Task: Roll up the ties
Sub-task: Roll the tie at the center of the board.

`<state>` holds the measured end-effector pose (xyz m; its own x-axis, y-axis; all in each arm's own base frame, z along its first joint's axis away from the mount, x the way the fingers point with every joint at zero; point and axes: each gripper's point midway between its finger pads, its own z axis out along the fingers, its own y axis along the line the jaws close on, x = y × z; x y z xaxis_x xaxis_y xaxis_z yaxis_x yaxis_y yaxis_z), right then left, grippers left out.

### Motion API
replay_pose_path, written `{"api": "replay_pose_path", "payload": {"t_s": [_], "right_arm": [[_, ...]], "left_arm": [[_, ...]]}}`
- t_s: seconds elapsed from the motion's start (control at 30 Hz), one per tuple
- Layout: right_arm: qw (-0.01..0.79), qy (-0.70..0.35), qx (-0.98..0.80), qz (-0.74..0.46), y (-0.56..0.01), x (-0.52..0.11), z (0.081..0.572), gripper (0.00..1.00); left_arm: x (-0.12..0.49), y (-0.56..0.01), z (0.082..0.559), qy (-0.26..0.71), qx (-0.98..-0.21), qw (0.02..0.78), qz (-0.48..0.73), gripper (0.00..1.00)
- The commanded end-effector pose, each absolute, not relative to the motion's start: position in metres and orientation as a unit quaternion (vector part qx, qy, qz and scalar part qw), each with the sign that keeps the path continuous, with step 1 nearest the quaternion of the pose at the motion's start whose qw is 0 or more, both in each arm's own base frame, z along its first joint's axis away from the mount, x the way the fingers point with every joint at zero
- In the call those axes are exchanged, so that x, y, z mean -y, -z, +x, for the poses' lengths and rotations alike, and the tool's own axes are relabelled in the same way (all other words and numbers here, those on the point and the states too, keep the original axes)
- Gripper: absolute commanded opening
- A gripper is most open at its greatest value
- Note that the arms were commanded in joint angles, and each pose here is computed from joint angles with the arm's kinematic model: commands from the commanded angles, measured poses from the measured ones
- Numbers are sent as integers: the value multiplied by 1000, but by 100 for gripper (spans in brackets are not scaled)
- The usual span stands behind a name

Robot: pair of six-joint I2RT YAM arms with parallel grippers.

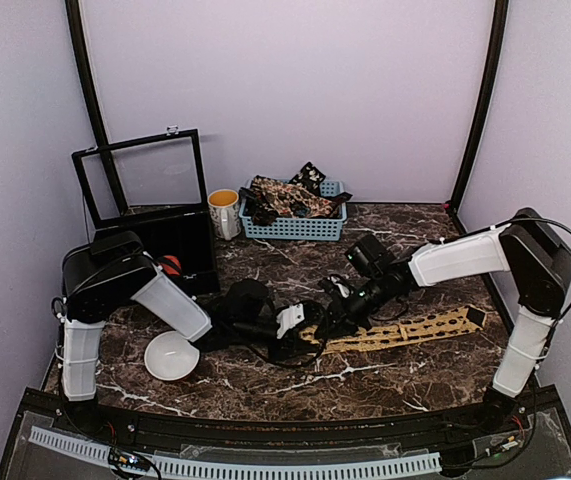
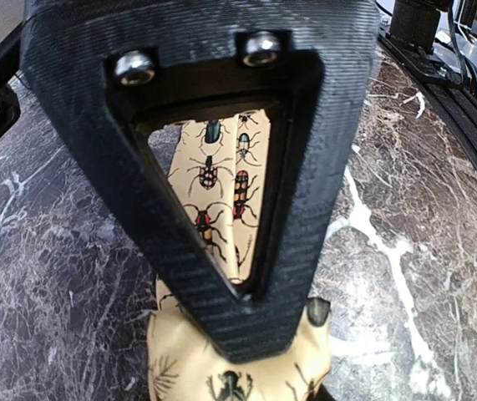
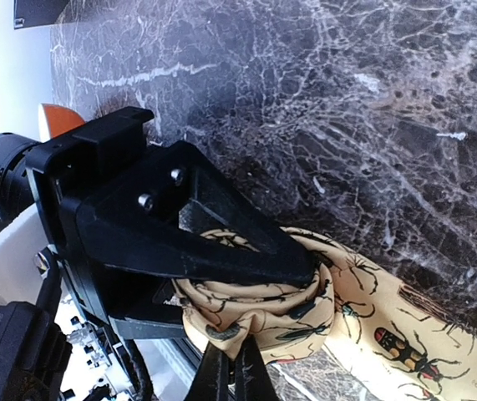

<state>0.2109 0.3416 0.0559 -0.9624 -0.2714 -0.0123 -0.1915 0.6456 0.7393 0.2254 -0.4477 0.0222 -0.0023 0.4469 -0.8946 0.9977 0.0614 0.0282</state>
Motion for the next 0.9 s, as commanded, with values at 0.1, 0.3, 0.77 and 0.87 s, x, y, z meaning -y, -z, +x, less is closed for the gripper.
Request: {"api": "replay_pose_path", "payload": {"t_s": [0.1, 0.3, 0.77, 0.87], "right_arm": [[50, 356, 928, 101, -27, -320, 211, 0], [49, 349, 932, 88, -21, -305, 215, 0], [42, 360, 927, 94, -32, -306, 221, 0], [40, 367, 925, 95, -37, -308, 223, 0]], "left_arm": [[436, -22, 216, 348, -631, 368, 587, 61], [440, -49, 222, 349, -609, 414, 580, 89], [464, 5, 227, 341, -632, 360, 596, 94], [459, 14, 221, 340, -634, 345, 603, 84]]}}
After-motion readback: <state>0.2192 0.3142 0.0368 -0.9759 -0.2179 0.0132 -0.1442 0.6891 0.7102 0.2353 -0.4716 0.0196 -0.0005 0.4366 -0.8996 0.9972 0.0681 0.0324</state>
